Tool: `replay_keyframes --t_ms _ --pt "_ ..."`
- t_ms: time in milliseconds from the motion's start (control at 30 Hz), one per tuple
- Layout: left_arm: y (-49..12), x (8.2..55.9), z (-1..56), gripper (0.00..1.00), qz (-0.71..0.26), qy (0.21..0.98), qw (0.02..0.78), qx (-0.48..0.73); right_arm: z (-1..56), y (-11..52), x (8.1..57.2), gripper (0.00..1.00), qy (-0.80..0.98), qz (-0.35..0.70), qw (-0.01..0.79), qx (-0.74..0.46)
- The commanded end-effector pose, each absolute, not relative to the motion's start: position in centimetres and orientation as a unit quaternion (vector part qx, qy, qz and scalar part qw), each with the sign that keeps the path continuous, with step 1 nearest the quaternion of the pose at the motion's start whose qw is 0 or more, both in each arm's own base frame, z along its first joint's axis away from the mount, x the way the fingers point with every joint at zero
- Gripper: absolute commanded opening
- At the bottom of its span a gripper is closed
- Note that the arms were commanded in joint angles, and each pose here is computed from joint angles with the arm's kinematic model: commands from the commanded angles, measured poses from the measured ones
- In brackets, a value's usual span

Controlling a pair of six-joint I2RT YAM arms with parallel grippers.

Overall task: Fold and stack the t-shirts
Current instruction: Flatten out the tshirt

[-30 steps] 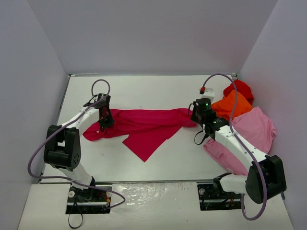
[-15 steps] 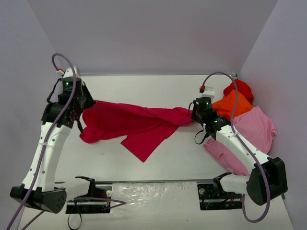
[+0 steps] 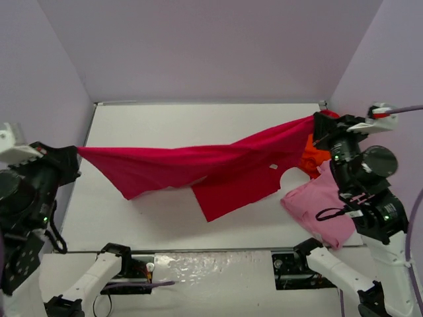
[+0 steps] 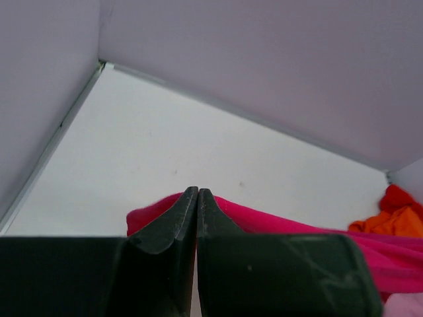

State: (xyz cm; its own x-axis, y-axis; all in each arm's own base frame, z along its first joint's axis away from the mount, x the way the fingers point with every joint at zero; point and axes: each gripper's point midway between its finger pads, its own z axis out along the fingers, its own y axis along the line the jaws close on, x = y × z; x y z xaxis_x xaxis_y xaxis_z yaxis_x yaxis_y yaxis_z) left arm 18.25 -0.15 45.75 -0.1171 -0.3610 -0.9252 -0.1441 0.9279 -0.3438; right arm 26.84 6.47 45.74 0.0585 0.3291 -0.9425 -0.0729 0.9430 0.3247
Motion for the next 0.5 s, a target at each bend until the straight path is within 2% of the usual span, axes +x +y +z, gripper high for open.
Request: replay_keyframes --t_ms 0,133,200,267,467 --pt "2.0 11.1 52.1 0.0 -0.093 0.654 0.731 -0.171 52.3 4.6 22.7 0.0 0.602 0.174 0.772 0.109" --pt "3.4 6.6 54.8 0.0 -0.093 0.605 0.771 -0.178 55.8 3.3 19.4 0.0 0.559 0.197 0.797 0.112" --pt "5.1 5.7 55.3 0.0 -0.06 0.598 0.773 -0.204 56.3 2.7 19.1 0.0 0.555 0.189 0.801 0.121" --pt "5.8 6.4 54.3 0.0 -0.026 0.624 0.753 -0.21 55.5 2.8 20.5 0.0 0.573 0.168 0.792 0.124" --pt "4.8 14.2 51.2 0.0 0.028 0.698 0.69 -0.189 50.3 3.4 27.4 0.0 0.646 0.074 0.747 0.141"
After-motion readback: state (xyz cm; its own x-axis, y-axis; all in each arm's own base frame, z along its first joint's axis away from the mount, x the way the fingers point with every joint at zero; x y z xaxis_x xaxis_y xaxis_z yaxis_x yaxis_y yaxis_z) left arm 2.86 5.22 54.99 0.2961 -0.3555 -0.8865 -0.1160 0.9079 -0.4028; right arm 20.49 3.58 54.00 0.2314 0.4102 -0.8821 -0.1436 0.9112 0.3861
